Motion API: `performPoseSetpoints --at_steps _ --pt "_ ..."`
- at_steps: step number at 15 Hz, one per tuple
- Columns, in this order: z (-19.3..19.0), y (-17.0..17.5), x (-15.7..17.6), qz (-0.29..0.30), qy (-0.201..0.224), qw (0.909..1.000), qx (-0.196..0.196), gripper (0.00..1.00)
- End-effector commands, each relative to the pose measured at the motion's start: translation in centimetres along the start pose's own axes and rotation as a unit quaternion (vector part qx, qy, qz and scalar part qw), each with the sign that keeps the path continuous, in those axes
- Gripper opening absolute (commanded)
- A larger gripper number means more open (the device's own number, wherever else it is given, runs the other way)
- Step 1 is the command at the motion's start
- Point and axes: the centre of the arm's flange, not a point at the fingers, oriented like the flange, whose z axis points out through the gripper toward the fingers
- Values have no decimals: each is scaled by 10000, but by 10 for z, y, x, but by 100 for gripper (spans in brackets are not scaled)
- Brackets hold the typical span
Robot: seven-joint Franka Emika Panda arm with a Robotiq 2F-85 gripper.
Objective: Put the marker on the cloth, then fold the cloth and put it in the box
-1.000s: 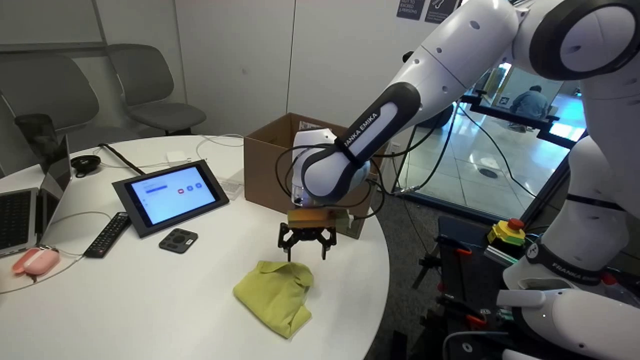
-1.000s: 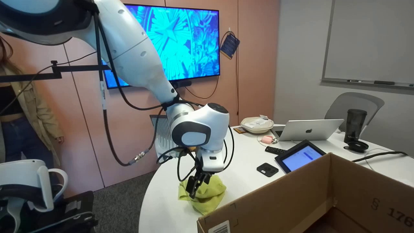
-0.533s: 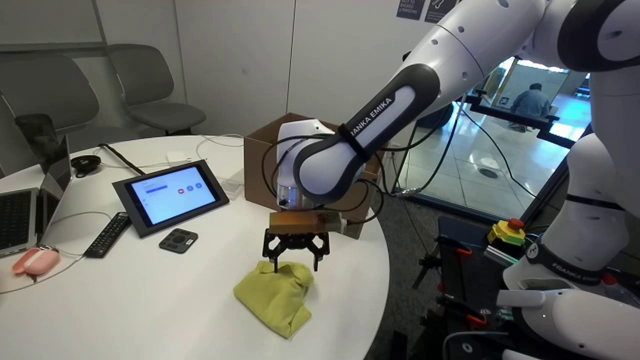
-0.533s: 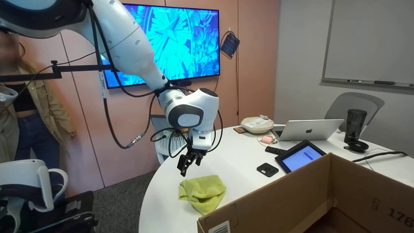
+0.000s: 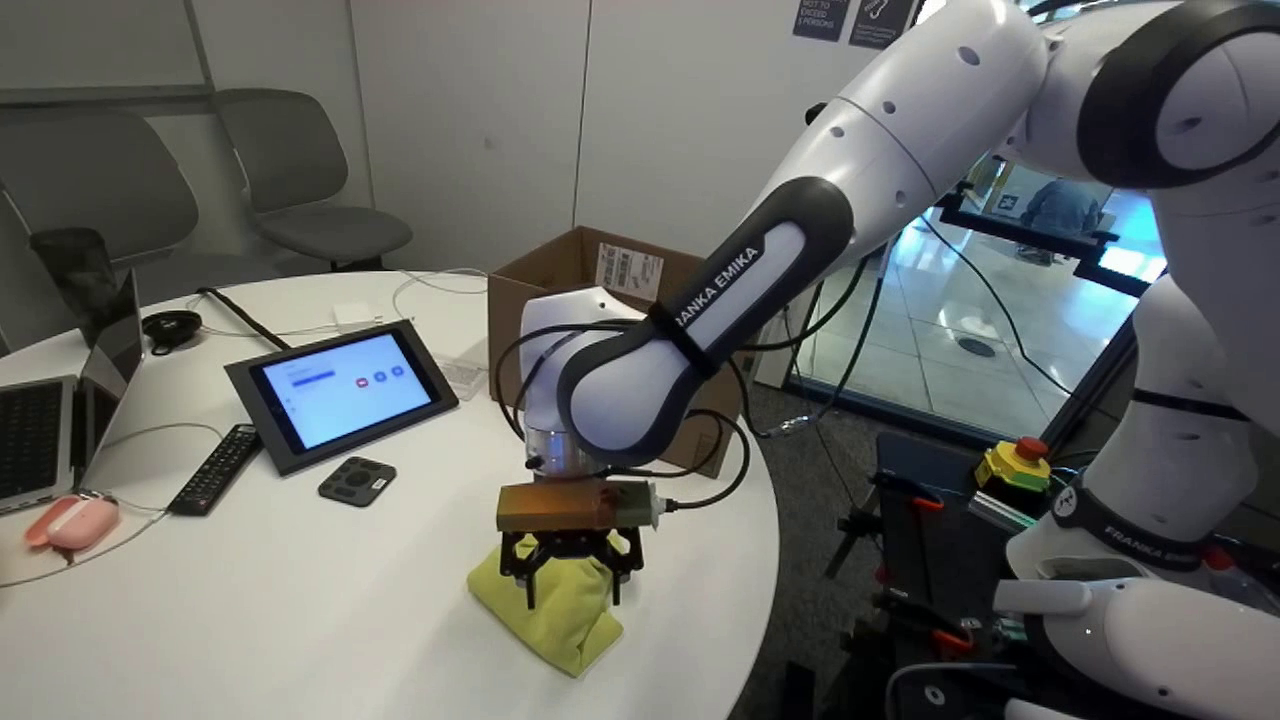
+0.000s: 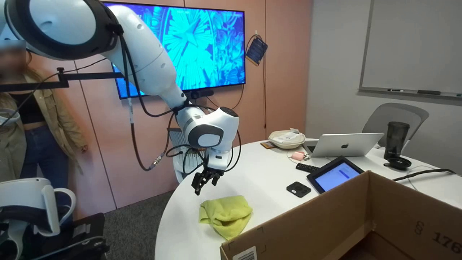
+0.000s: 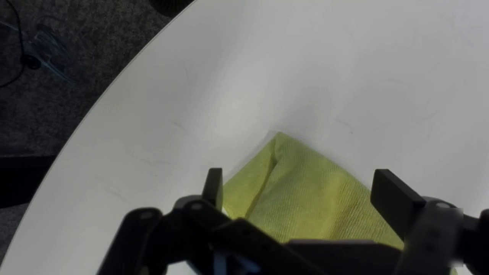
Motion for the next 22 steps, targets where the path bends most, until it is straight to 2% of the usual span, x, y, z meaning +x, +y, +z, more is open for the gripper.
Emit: performPoseSetpoints --at_steps 1,13,22 --pt "18 -15 6 222 -122 9997 -37 100" --pt "65 -12 33 954 442 9941 -268 100" --pt "85 -6 43 1084 655 9911 -400 100"
